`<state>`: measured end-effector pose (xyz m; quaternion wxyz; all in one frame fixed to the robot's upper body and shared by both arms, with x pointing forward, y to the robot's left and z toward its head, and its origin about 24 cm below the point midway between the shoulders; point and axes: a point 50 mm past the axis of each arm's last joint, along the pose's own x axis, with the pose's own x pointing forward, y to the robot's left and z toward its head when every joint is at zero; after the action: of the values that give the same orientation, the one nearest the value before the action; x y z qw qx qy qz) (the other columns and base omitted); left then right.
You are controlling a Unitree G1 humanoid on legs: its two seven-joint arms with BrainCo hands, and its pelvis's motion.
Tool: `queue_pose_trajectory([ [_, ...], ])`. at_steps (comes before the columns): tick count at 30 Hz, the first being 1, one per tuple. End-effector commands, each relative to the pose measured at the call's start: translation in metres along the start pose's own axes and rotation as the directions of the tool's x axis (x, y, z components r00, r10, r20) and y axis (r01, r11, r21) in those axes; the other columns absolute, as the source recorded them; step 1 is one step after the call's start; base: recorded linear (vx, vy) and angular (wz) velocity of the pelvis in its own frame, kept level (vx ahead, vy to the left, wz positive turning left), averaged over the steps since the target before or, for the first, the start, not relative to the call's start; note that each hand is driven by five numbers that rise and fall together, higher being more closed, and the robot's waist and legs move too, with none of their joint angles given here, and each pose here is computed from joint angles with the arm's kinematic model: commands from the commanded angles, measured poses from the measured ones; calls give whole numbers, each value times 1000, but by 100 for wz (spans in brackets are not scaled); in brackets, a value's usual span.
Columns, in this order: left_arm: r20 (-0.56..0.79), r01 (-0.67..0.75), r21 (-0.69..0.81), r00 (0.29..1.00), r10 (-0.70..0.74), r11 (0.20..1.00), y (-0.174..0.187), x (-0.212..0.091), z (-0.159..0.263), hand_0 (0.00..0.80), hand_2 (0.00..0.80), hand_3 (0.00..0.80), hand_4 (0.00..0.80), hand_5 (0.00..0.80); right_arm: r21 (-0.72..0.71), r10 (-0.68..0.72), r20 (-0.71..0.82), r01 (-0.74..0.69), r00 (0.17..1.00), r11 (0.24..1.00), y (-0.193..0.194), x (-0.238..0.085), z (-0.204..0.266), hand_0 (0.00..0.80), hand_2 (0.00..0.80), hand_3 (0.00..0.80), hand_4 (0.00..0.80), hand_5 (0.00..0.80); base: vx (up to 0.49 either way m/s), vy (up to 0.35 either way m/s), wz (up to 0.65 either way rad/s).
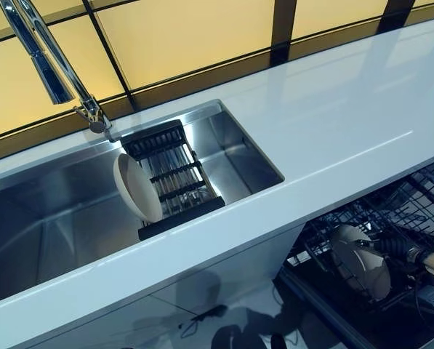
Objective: Take plates into dishwasher
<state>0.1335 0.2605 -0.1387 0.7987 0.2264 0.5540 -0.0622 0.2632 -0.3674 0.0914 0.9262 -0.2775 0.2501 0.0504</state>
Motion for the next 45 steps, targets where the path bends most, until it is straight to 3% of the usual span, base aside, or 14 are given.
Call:
queue_pose_trajectory([
  [1,-10,-37,-21,999,37,999,16,0,2,0,0,0,0,0,-95,-16,35,19,999,995,-12,6,25,800,800,800,800,800,-44,42,-8],
  [24,23,-14,-29,1000,15,999,8,1,8,0,0,0,0,0,-161,-42,-87,28,995,987,-10,10,3,800,800,800,800,800,-11,16,-2],
  [25,24,-14,-29,1000,15,999,9,1,8,0,0,0,0,0,-156,-54,-85,40,995,987,-12,9,3,737,737,737,737,737,0,0,0],
  [26,25,-14,-30,1000,15,999,9,1,9,0,0,0,0,0,-138,-76,-78,65,994,988,-14,8,4,122,122,122,122,122,0,0,0],
  [27,23,-15,-31,1000,15,999,10,1,8,0,0,0,0,0,-126,-83,-71,74,994,989,-16,7,5,0,0,0,0,0,0,0,0],
  [34,3,-26,-31,1000,26,999,13,1,6,0,0,0,0,0,-107,-152,-4,151,988,983,-31,-3,21,0,0,0,0,0,6,-3,0],
  [45,-61,-53,-29,997,52,998,21,-1,-6,0,0,0,0,0,-73,-322,26,323,946,943,-87,-48,46,0,0,0,0,0,39,-25,-2],
])
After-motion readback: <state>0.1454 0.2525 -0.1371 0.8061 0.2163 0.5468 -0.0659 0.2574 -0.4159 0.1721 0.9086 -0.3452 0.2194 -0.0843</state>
